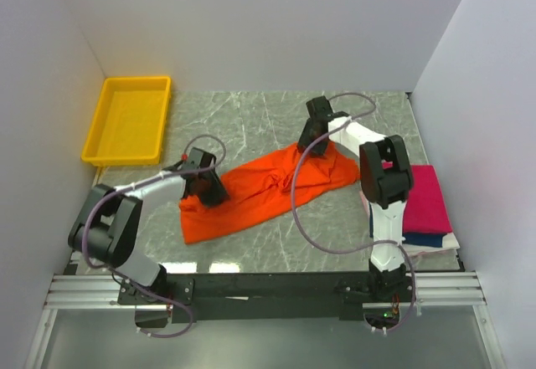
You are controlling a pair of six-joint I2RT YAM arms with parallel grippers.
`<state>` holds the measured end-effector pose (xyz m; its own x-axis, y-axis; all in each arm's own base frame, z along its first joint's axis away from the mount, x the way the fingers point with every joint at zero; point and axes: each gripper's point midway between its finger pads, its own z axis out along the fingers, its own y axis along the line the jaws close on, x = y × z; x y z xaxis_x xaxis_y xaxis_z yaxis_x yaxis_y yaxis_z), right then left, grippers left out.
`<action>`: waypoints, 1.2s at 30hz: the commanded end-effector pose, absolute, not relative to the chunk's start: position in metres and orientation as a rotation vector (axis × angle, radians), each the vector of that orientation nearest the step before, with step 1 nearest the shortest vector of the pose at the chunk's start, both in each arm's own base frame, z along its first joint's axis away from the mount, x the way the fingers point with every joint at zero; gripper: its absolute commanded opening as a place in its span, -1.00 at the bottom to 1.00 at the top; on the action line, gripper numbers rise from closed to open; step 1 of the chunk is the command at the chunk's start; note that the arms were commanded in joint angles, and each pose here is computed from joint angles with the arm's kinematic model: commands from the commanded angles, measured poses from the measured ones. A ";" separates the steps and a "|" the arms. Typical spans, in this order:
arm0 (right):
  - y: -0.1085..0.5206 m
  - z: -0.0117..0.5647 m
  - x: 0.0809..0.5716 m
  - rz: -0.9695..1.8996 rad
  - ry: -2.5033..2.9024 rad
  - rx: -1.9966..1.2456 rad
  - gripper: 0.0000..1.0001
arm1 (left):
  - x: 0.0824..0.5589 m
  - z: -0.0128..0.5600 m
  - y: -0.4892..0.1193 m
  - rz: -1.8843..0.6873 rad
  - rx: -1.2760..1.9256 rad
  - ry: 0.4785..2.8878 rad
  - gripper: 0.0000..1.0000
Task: Fold and stack the t-shirts
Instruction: Fold the tshirt
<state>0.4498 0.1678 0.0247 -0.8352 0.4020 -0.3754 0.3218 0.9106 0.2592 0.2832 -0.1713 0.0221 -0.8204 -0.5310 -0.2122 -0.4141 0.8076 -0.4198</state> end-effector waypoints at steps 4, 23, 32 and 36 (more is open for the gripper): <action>0.188 0.020 0.496 0.293 2.726 0.262 0.08 | 0.196 0.033 -0.252 -0.968 -0.682 2.885 -0.05; 0.135 0.154 0.491 0.128 2.416 0.425 0.45 | 0.236 0.086 -0.244 -0.581 -0.009 2.703 -0.19; 0.132 0.081 0.444 0.146 2.523 0.548 -0.14 | 0.190 0.070 -0.292 -0.564 0.417 2.729 -0.27; 0.130 0.061 0.448 0.111 2.563 0.569 -0.15 | 0.174 0.060 -0.307 -0.533 0.544 2.742 -0.27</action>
